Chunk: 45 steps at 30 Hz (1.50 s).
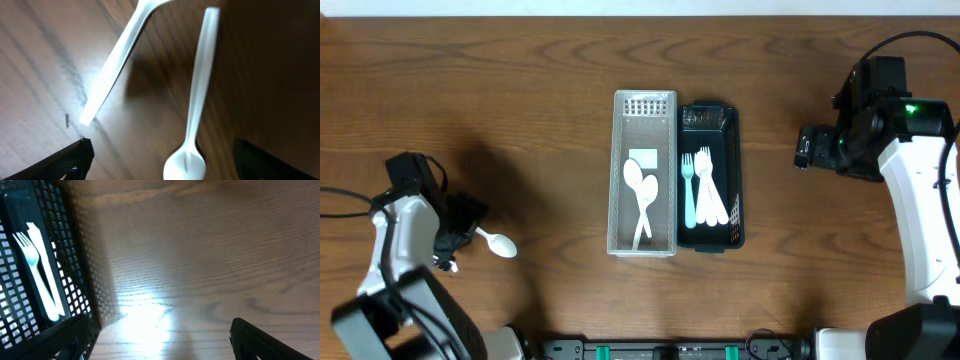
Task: Pack container
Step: 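Move the left gripper back to the spoons on the left, then grasp a white spoon with the left gripper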
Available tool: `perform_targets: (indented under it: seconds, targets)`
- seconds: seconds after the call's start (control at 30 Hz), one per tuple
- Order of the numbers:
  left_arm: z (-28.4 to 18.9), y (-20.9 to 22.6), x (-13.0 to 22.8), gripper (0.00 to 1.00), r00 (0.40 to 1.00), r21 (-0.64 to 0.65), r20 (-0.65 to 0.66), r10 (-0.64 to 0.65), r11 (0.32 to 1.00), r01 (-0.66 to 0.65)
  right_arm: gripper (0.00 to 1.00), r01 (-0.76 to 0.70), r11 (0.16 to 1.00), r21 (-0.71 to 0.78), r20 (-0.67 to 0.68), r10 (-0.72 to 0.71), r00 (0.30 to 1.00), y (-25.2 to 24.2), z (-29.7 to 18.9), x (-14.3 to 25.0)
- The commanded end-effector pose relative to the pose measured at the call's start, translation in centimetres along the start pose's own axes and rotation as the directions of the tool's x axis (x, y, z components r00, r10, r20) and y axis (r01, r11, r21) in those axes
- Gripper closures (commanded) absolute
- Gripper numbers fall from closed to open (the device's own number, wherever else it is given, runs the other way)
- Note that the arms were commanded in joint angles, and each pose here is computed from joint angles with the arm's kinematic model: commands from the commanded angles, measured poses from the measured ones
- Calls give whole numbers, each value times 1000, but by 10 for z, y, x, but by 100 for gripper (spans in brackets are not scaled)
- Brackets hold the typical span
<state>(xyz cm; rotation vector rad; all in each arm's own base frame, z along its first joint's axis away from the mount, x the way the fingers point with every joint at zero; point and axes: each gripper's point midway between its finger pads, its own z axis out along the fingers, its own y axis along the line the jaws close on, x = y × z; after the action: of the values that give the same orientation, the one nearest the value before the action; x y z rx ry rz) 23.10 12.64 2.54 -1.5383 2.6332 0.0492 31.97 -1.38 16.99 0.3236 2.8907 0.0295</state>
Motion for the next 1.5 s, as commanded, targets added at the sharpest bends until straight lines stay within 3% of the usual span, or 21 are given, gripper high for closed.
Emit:
perform_targets:
  seconds: [0.0,0.2,0.5,0.6,0.9,1.1,1.17,1.47]
  targets:
    - [14,2,2,8,999,-23,-39,18,1000,-19,7,5,1000,-2,-2,-5,1000,-2,-1,0]
    - [35,-12,8,9,993,34,-102,58,998,-55,7,5,1000,-2,-1,-5,1000,-1,-1,0]
    - [52,-10,12,11,987,14,-144,70,998,-68,7,5,1000,-2,-4,-5,1000,-2,-1,1]
    - [53,-9,14,21,986,10,-153,69,998,-68,7,5,1000,-1,-4,-5,1000,-2,-1,1]
    - [52,-5,20,69,981,-5,-180,67,998,-69,7,5,1000,-1,-5,-5,1000,-2,-1,1]
    - [51,-4,22,81,981,-8,-185,67,998,-69,7,5,1000,-1,-6,-5,1000,-2,-1,1]
    - [51,-4,22,90,980,-8,-185,67,998,-69,7,5,1000,-1,-6,-5,1000,-2,-1,1]
    - [38,-12,16,94,987,19,-138,86,996,-84,7,5,1000,-1,-4,-5,1000,-2,-1,1]
